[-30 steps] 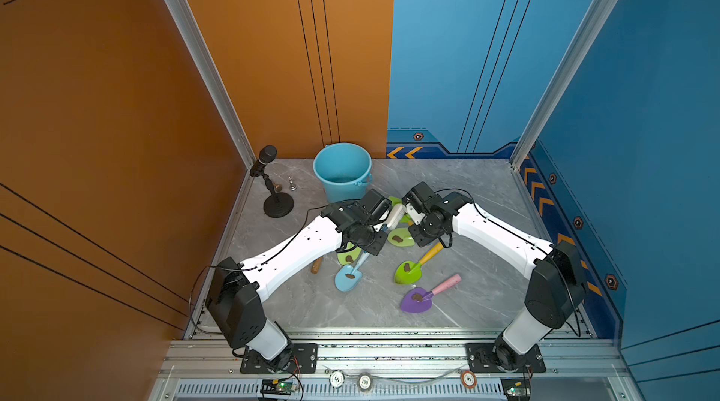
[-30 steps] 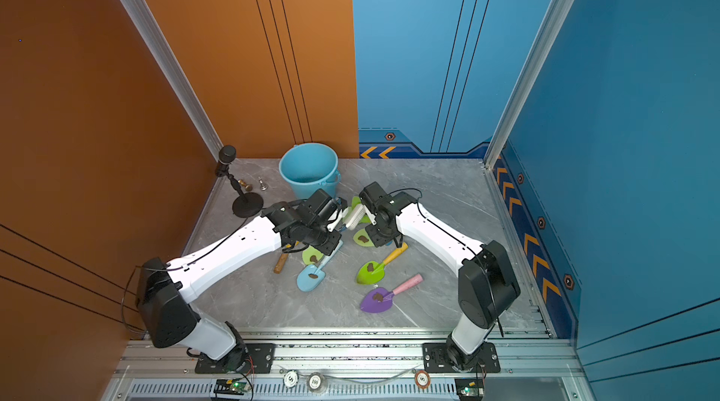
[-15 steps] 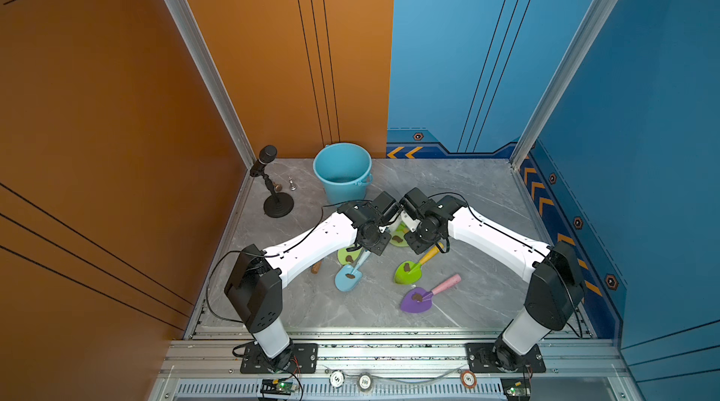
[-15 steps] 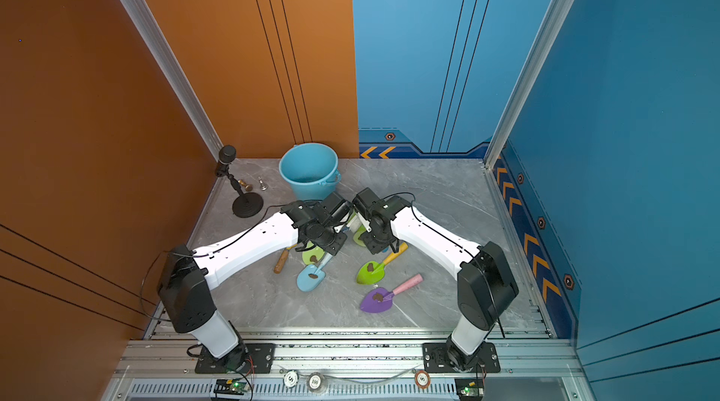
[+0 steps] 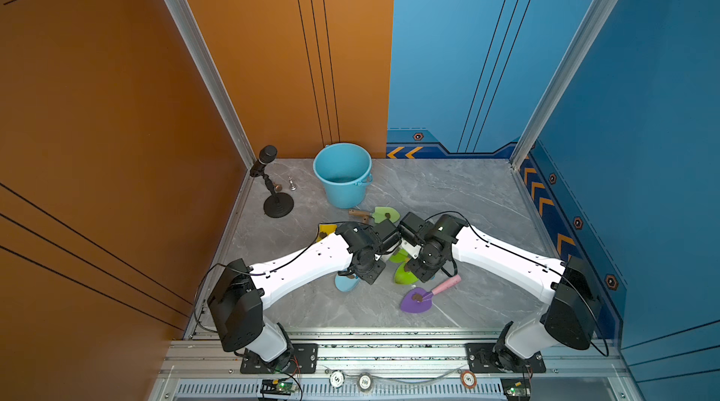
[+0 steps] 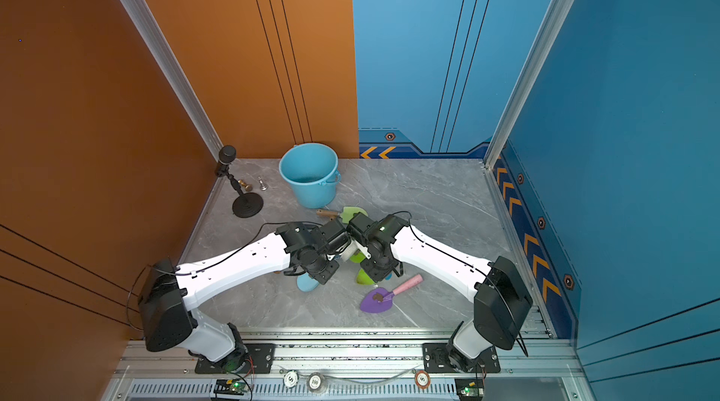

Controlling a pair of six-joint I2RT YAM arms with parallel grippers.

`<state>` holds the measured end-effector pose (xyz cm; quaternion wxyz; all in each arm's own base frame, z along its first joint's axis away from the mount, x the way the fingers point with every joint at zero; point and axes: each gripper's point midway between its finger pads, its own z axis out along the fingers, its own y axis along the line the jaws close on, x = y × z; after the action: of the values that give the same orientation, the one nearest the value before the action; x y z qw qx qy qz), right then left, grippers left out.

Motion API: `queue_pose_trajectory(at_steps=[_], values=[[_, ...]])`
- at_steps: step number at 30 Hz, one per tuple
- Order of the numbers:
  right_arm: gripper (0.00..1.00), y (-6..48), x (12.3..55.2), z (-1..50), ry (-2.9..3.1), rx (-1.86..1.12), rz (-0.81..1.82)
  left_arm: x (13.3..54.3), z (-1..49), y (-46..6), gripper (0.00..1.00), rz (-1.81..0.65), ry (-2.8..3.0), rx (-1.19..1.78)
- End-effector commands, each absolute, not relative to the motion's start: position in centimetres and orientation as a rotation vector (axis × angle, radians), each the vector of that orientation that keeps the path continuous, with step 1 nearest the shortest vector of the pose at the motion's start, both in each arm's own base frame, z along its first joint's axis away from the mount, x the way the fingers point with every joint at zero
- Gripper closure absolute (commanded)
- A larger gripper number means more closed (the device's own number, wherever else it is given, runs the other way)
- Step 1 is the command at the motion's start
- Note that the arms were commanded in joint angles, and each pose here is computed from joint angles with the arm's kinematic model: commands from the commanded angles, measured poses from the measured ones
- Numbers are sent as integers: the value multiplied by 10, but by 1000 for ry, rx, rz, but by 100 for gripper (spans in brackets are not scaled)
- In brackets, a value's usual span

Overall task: Brush the soil off the hand trowel and place it into the bucket
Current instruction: Place the hand trowel at the center of the board.

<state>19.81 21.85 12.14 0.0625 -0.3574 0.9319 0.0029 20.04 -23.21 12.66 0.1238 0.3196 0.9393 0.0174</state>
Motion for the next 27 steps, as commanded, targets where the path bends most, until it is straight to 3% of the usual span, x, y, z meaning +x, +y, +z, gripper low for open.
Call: queue_pose_trajectory(at_steps=[1, 13, 20, 27], values=[[95, 220, 189, 122, 2848, -1031, 41, 186, 137, -222, 100, 66, 2737, 867], [95, 231, 187, 110, 2895, -1005, 150, 203, 156, -158, 100, 160, 2651, 546], [96, 234, 194, 100, 2891, -962, 136, 243, 195, -146, 100, 19, 2491, 345], [97, 257, 208, 93, 2847, -939, 210, 241, 203, -144, 100, -90, 2468, 288]])
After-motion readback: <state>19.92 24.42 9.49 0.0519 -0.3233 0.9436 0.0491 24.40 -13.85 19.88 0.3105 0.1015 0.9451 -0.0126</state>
